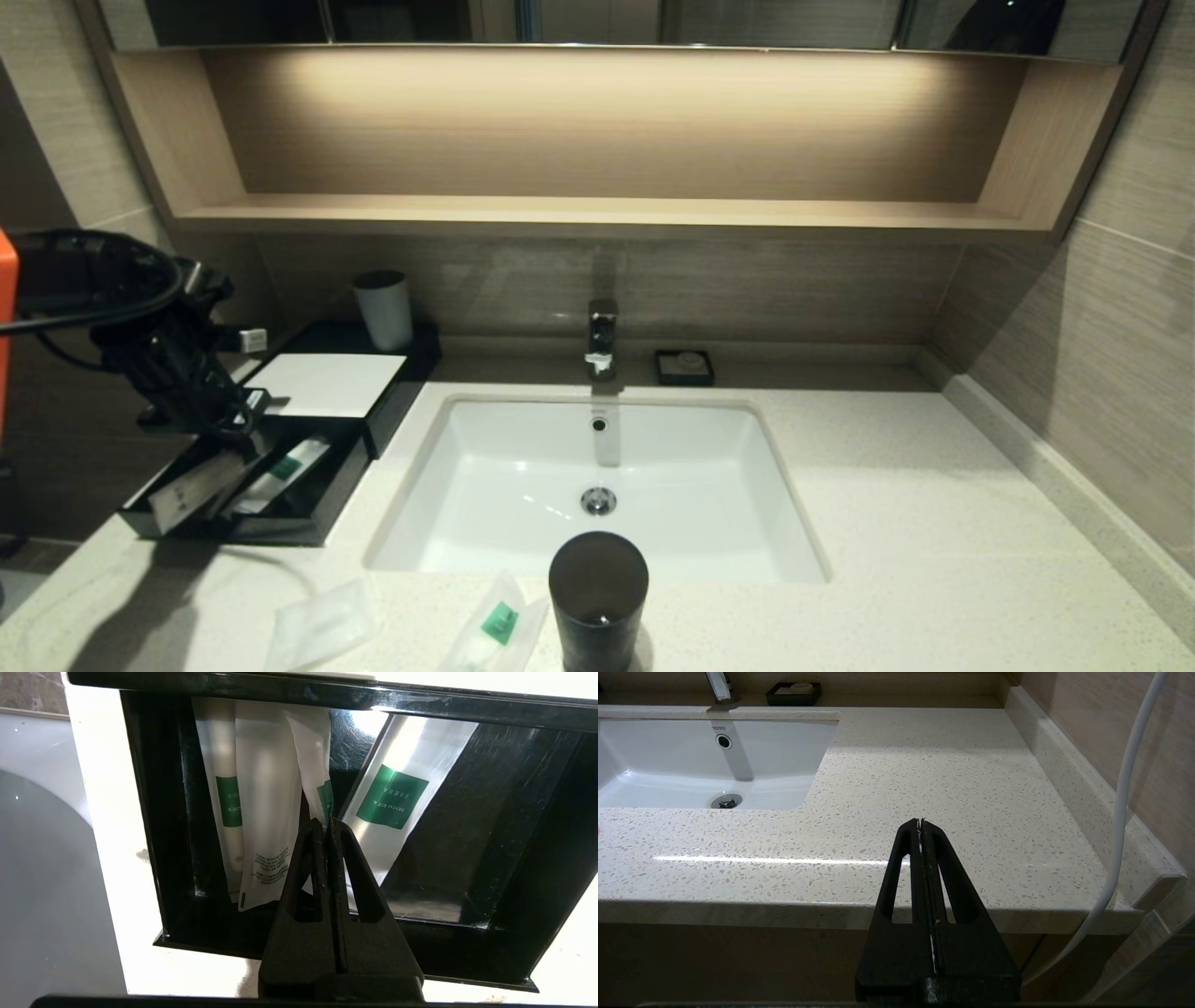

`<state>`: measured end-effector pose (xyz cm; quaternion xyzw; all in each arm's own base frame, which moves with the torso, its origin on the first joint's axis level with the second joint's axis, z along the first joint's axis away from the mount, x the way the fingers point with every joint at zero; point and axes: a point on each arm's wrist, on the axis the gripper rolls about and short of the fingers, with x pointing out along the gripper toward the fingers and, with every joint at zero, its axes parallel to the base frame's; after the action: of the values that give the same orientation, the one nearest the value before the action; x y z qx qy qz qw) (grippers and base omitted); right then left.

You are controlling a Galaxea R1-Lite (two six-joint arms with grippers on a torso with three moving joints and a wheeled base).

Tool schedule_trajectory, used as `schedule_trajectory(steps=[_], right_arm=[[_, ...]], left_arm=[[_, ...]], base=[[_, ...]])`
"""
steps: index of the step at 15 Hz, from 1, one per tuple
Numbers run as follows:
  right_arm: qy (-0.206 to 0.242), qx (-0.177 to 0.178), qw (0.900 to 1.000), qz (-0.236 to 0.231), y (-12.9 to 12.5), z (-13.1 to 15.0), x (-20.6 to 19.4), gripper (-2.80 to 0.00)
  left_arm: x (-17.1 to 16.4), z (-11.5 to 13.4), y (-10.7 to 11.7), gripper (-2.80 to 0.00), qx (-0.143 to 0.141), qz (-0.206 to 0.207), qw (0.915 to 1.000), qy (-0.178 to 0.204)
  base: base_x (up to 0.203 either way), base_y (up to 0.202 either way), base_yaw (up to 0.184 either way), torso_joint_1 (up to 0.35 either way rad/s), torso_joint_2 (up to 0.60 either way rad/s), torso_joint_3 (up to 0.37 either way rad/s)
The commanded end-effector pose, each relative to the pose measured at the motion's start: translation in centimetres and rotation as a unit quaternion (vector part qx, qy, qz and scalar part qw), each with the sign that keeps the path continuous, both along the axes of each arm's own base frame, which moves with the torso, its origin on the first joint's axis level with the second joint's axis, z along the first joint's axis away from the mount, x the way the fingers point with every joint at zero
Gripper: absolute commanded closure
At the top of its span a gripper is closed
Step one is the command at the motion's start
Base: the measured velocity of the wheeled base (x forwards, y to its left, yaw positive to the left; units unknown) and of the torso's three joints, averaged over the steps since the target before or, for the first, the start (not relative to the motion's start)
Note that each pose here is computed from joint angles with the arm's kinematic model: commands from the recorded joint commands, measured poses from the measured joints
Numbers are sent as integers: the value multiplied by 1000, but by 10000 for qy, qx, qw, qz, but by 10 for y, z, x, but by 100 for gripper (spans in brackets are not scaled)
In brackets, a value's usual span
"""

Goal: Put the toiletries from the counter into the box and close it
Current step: Place the bathroom toiletry into the drawer

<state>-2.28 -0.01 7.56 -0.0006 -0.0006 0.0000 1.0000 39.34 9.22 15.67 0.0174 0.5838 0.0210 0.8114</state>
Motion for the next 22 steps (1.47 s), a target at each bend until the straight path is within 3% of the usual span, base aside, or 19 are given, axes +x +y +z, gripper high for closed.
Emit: schedule_trajectory(steps=[1, 2, 3, 10, 13, 18, 21, 22], right_arm=[[6, -1, 10000, 0, 0, 0, 0, 0], [6, -1, 10000, 0, 0, 0, 0, 0], [6, -1, 10000, 0, 0, 0, 0, 0], [6, -1, 10000, 0, 0, 0, 0, 0], [5, -1, 10000, 0, 0, 0, 0, 0], [0, -1, 10000, 0, 0, 0, 0, 0], [-1, -1, 10000, 0, 0, 0, 0, 0], [-1, -1, 10000, 0, 0, 0, 0, 0]], left_arm=[[1, -4, 0, 0, -17, -4, 10000, 78], [1, -4, 0, 0, -16, -11, 10000, 86], [1, -5, 0, -280, -18, -15, 10000, 95], [0, -9, 1, -280, 55, -63, 9998, 164], [-7, 11, -1, -280, 72, -44, 9999, -84], [-44, 72, -4, -280, 75, 201, 9965, -806], [-83, 80, -10, -280, -22, 361, 9968, -712], [-98, 82, -13, 0, -55, 382, 9969, -681]], base=[[0, 0, 0, 0, 0, 0], [0, 0, 0, 0, 0, 0], [0, 0, 0, 0, 0, 0], [0, 0, 0, 0, 0, 0], [0, 0, 0, 0, 0, 0], [0, 0, 0, 0, 0, 0], [0, 0, 0, 0, 0, 0], [0, 0, 0, 0, 0, 0]])
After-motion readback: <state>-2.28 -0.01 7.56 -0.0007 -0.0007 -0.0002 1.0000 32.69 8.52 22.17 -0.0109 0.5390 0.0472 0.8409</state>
